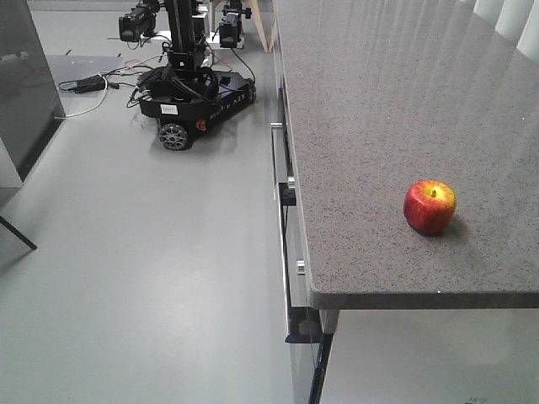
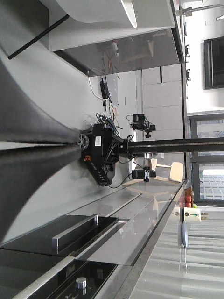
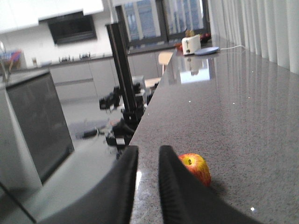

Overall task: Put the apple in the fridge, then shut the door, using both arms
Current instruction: 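Raise the right gripper and move it above the red-yellow apple, then lower the open right gripper around the apple and close it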

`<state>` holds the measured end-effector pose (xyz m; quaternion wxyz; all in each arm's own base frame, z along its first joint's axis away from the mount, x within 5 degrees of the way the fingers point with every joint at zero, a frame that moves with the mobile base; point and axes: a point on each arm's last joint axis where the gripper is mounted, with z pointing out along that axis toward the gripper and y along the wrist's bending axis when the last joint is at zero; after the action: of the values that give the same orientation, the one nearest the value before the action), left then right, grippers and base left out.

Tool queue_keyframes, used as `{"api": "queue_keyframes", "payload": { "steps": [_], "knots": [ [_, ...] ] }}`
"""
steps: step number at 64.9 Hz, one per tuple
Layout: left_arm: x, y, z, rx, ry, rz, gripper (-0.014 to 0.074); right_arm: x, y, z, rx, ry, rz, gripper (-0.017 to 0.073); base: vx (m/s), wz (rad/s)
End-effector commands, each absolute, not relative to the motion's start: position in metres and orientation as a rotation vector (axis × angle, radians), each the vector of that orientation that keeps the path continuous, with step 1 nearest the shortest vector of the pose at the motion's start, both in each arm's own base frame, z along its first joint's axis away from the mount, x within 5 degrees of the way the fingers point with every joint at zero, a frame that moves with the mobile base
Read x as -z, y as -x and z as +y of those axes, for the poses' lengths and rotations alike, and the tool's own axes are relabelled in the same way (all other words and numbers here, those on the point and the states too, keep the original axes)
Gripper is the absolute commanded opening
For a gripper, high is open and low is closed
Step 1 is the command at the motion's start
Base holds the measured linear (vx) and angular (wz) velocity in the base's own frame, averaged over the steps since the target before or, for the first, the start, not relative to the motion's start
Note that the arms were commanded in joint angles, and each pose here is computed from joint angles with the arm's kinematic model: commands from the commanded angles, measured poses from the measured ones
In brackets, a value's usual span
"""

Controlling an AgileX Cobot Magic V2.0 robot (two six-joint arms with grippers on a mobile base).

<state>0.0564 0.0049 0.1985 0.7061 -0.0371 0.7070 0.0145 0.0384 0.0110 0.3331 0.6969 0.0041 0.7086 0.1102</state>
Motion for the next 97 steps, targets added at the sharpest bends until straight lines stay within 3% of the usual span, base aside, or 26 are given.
{"api": "queue_keyframes", "payload": {
  "steps": [1, 8, 14, 32, 44, 64, 75, 97],
  "knots": [
    [-0.196, -0.056, 0.003, -0.009, 0.070, 1.515, -0.0006, -0.366, -0.043, 0.012, -0.209, 0.048, 1.567, 0.0353, 0.00, 0.00],
    [-0.196, -0.056, 0.003, -0.009, 0.070, 1.515, -0.0006, -0.378, -0.052, 0.012, -0.180, 0.064, 1.579, 0.0603, 0.00, 0.00],
    [-0.196, -0.056, 0.003, -0.009, 0.070, 1.515, -0.0006, -0.377, -0.061, 0.011, -0.134, 0.082, 1.587, 0.0731, 0.00, 0.00],
    [-0.196, -0.056, 0.003, -0.009, 0.070, 1.515, -0.0006, -0.394, -0.098, 0.013, -0.096, 0.117, 1.666, 0.0703, 0.00, 0.00],
    [-0.196, -0.056, 0.003, -0.009, 0.070, 1.515, -0.0006, -0.412, -0.156, 0.017, -0.079, 0.171, 1.822, 0.0697, 0.00, 0.00],
    [-0.196, -0.056, 0.003, -0.009, 0.070, 1.515, -0.0006, -0.400, -0.266, 0.021, -0.056, 0.185, 2.047, 0.0687, 0.00, 0.00],
    [-0.196, -0.056, 0.003, -0.009, 0.070, 1.515, -0.0006, -0.385, -0.309, 0.009, -0.055, 0.111, 2.161, 0.0684, 0.00, 0.00],
    [-0.196, -0.056, 0.003, -0.009, 0.070, 1.515, -0.0006, -0.349, -0.345, 0.007, -0.066, 0.187, 2.333, 0.0676, 0.00, 0.00]
  ]
}}
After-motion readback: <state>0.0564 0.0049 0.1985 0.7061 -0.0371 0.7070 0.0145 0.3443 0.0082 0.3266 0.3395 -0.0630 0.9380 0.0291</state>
